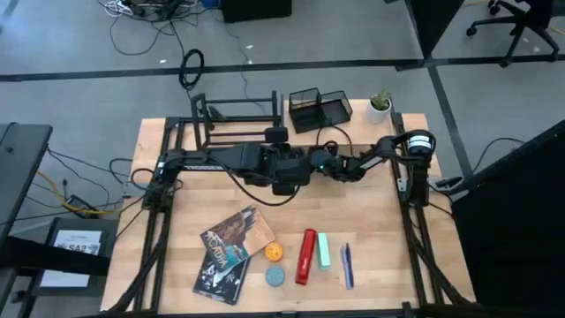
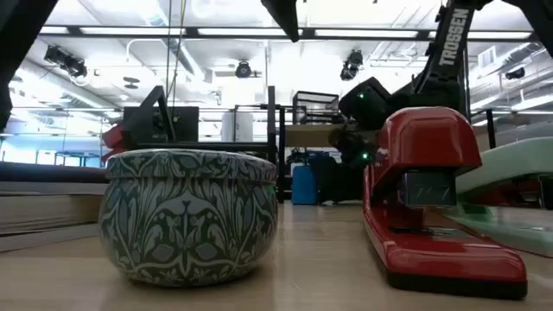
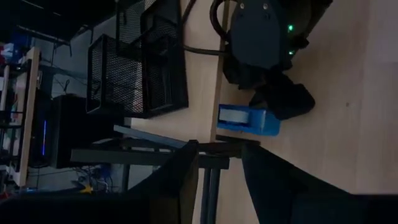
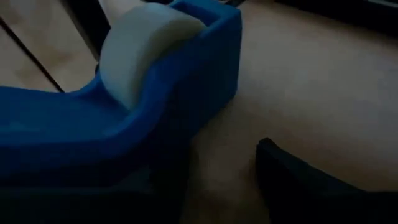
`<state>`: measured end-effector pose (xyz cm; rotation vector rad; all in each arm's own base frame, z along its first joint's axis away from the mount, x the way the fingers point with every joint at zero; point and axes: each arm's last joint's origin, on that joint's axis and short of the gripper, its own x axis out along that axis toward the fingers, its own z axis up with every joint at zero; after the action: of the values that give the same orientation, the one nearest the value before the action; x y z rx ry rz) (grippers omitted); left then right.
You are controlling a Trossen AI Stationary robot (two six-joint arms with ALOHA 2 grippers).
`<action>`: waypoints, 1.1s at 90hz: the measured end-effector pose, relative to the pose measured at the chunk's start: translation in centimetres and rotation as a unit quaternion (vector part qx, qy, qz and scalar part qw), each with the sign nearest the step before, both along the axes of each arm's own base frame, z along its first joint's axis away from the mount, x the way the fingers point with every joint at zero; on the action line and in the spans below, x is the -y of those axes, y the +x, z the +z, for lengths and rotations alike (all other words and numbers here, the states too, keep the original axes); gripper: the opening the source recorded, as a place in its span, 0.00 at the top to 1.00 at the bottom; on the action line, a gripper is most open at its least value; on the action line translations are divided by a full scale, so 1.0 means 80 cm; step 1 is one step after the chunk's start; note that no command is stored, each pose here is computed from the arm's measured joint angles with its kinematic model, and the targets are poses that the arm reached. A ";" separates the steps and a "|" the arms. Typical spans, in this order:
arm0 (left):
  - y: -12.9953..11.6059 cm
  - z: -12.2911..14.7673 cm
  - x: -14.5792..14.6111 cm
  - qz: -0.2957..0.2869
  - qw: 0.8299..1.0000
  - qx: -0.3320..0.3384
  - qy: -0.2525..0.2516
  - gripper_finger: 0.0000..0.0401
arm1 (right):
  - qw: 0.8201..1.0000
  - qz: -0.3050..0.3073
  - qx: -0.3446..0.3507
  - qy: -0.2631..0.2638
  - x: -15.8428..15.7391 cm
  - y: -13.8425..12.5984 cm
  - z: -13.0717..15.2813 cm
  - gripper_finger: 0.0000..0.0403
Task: Stock shelves
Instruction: Put the blue tape dispenser under the shelf
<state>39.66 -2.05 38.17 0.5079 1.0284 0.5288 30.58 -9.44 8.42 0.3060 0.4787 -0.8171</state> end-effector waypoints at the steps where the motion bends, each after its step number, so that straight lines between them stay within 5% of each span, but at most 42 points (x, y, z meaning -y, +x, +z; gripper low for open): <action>1: 0.000 0.000 0.000 0.000 1.000 0.000 0.000 0.74 | 1.000 0.000 0.000 0.000 0.000 0.000 0.000 0.62; 39: 0.000 0.000 0.000 0.000 1.000 0.000 0.000 0.74 | 1.000 0.027 0.005 -0.003 -0.006 0.004 0.004 0.62; 63: 0.000 0.000 0.000 0.000 1.000 0.001 0.000 0.74 | 0.996 0.081 -0.045 0.012 -0.055 -0.001 0.028 0.62; 81: -0.001 0.000 -0.001 0.009 1.000 -0.004 0.017 0.74 | 0.983 0.166 -0.082 -0.012 -0.099 -0.025 0.088 0.62; 92: -0.003 0.000 -0.001 0.017 1.000 -0.001 0.013 0.74 | 0.966 0.255 -0.049 -0.015 -0.108 -0.060 0.152 0.62; 99: -0.008 -0.003 -0.001 0.034 0.999 -0.010 0.005 0.74 | 0.967 0.254 -0.010 -0.027 -0.099 -0.093 0.194 0.62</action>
<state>39.02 -2.01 37.94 0.4898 1.0653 0.5897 23.17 -1.49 23.91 0.1136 0.5238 -0.3313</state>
